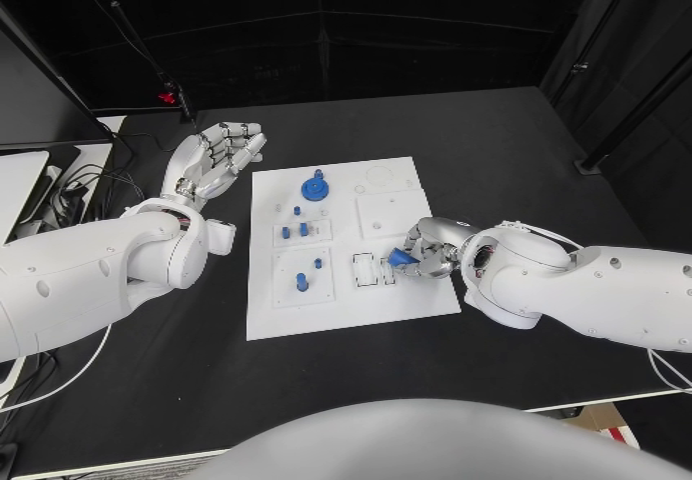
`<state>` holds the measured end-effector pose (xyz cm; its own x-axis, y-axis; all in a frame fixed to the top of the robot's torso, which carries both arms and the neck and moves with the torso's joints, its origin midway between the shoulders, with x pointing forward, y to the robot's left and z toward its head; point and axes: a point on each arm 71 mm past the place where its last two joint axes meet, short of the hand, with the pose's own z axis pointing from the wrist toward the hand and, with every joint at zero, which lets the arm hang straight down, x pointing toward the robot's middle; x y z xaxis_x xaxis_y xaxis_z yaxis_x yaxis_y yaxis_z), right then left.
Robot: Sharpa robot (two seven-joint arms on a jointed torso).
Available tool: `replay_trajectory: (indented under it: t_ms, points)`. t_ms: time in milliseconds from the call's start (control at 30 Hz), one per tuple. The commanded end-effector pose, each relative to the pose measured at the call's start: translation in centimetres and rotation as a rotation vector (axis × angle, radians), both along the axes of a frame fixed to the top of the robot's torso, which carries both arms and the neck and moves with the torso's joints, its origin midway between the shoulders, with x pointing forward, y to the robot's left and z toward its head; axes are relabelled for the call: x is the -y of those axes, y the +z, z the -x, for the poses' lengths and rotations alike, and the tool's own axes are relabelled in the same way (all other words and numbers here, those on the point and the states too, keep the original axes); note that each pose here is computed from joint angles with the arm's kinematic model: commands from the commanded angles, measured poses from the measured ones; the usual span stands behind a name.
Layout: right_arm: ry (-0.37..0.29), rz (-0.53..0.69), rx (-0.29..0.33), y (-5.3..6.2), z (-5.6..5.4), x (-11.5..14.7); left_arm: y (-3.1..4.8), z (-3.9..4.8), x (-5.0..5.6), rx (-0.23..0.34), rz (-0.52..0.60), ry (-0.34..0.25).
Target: Assemble the parts on the task board
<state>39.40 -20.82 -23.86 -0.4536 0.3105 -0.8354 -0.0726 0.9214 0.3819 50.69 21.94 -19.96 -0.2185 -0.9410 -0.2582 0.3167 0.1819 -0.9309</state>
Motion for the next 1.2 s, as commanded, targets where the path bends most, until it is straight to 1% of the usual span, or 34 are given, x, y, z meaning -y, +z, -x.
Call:
replay_trajectory:
  t_ms: [33, 333, 600, 700, 900, 1067, 1200]
  points:
    - [-0.018, -0.146, 0.003, 0.4, 0.3, -0.1, 0.47, 0.12, 0.1, 0.056, 0.018, -0.024]
    - [-0.072, -0.306, -0.019, 1.1, 0.8, 0.8, 0.42, 0.06, 0.3, 0.055, 0.018, -0.026]
    - [-0.107, -0.433, -0.044, 1.9, 0.6, 1.0, 0.39, 0.00, 0.5, 0.053, 0.019, -0.029]
    - [-0.125, -0.484, -0.071, 1.9, 0.5, 0.9, 0.38, -0.02, 0.5, 0.053, 0.019, -0.030]
    - [-0.171, -0.574, -0.165, 1.5, 0.4, 0.6, 0.36, -0.06, 0.6, 0.052, 0.019, -0.031]
    - [-0.179, -0.582, -0.219, 1.1, 0.4, 0.2, 0.35, -0.07, 0.6, 0.051, 0.019, -0.032]
    - [-0.176, -0.554, -0.256, 0.7, 0.3, -0.2, 0.34, -0.08, 0.6, 0.051, 0.019, -0.033]
